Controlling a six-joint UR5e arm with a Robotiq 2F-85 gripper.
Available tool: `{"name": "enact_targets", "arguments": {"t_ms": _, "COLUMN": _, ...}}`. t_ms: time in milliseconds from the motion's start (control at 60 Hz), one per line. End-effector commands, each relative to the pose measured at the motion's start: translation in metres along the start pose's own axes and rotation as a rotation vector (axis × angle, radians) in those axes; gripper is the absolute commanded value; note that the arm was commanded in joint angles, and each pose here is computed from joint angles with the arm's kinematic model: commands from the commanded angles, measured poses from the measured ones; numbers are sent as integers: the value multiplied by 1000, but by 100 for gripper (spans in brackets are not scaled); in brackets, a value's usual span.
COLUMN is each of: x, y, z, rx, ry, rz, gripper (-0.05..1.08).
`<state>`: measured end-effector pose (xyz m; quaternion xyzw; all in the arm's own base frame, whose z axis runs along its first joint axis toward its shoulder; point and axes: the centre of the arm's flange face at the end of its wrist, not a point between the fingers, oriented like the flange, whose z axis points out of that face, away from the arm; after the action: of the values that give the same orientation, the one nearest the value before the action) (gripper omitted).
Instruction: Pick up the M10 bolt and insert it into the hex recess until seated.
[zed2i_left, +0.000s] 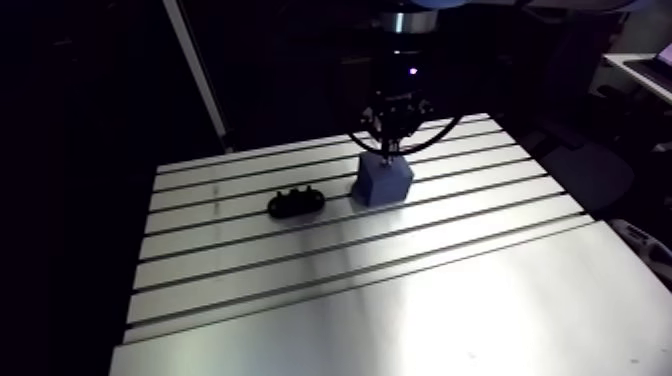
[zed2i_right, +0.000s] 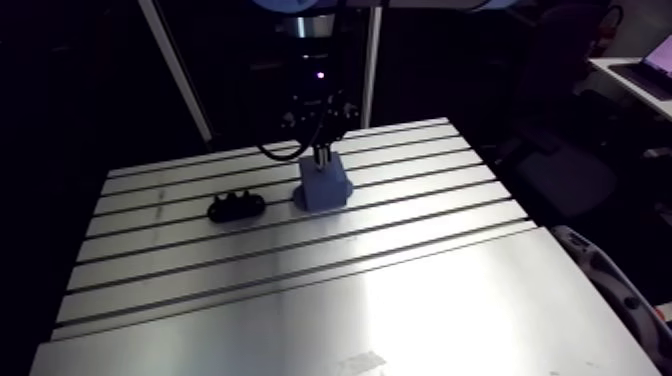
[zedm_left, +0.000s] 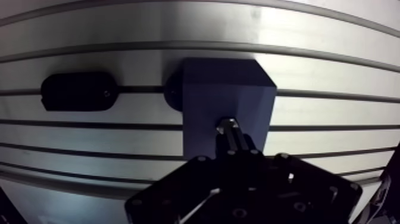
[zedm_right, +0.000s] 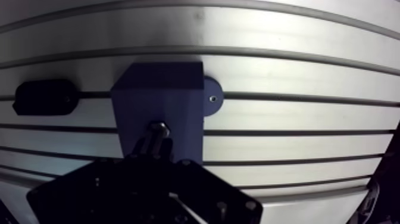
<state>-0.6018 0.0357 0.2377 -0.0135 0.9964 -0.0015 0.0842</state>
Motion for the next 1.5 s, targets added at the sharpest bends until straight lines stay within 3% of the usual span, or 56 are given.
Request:
{"name": "enact_targets", "arguments": {"t_ms": 17, "x": 0, "y": 0, "z": 1, "rx": 0, "ry": -2, "rz": 0, "gripper": 107}}
{"name": "enact_targets", "arguments": {"t_ms": 1167, "x": 2, "y": 1, "z": 14, "rx": 4, "ry": -24, "rz": -14, "gripper": 107}}
{"name": "enact_targets", "arguments": {"t_ms": 1500, "x": 2, "y": 1, "z": 6, "rx": 5, "ry": -8, "rz": -13, "gripper": 107}}
